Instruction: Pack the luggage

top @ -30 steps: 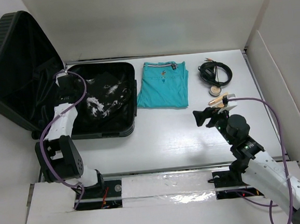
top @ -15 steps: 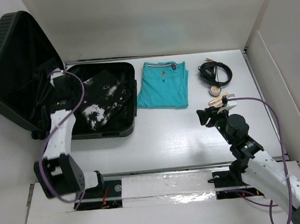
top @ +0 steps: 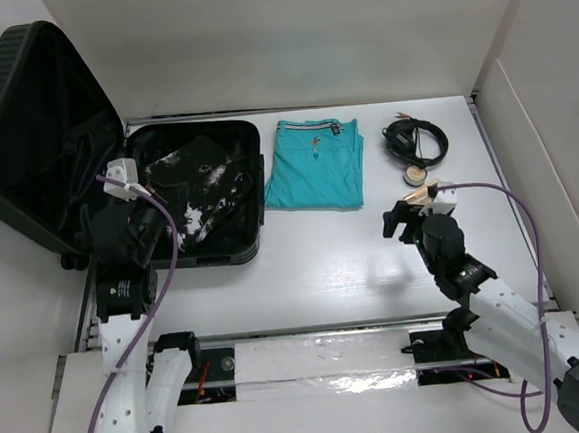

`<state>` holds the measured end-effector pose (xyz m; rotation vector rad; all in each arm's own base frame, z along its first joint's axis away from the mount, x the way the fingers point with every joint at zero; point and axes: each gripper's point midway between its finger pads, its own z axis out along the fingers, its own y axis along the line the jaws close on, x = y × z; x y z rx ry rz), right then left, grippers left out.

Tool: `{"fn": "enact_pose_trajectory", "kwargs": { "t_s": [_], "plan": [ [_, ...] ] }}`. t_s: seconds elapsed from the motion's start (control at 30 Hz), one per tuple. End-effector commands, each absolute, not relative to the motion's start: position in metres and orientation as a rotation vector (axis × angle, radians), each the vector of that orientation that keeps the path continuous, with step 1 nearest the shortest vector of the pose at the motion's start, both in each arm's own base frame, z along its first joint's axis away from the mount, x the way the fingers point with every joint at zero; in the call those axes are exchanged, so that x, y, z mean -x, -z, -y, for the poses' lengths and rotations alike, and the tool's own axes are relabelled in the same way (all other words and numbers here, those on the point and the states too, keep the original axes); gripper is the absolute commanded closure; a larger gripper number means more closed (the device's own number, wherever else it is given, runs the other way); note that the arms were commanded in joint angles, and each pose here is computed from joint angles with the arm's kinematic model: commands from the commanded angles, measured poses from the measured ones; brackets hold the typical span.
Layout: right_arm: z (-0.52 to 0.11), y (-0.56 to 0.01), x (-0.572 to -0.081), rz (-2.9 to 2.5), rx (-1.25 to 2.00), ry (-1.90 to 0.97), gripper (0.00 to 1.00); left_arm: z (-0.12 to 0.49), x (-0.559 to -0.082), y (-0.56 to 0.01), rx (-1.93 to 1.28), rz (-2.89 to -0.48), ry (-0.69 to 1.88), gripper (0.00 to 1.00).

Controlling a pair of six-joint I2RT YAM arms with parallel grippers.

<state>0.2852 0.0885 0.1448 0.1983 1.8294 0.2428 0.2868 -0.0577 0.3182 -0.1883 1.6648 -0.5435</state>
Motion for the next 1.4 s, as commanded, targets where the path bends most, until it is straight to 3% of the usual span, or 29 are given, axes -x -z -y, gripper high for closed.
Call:
{"fn": "enact_pose_trajectory", "kwargs": {
  "t_s": [0.0,0.17,0.37,0.6,0.9,1.07,1.17,1.27,1.37],
  "plan": [
    [-0.059,-0.161,-0.297,-1.769,-0.382,-0.129,0.00,0.081,-0.269,-0.321,0.038,-1.643,0.646,0.99],
    [-0.010,-0.140,-0.303,-1.790,-0.615,0.008,0.00,0.094,-0.256,-0.313,-0.018,-1.659,0.668,0.77],
    [0.027,-0.113,-0.331,-1.844,-0.752,-0.010,0.00,0.115,-0.240,-0.318,-0.130,-1.665,0.672,0.68],
    [0.012,-0.111,-0.371,-1.906,-0.654,-0.091,0.00,0.122,-0.229,-0.320,-0.163,-1.653,0.680,0.67],
    [0.019,-0.081,-0.380,-1.995,-0.748,-0.081,0.00,0.127,-0.228,-0.319,-0.180,-1.663,0.694,0.67],
    [0.027,-0.082,-0.383,-1.978,-0.802,-0.102,0.05,0.125,-0.228,-0.320,-0.172,-1.658,0.686,0.67],
    [0.028,-0.078,-0.384,-2.005,-0.799,-0.104,0.10,0.123,-0.227,-0.323,-0.164,-1.650,0.677,0.68],
    [0.033,-0.069,-0.381,-2.034,-0.814,-0.105,0.24,0.118,-0.225,-0.327,-0.140,-1.633,0.657,0.68],
    [0.029,-0.065,-0.380,-2.066,-0.804,-0.118,0.29,0.114,-0.222,-0.332,-0.131,-1.608,0.646,0.68]
  ]
}}
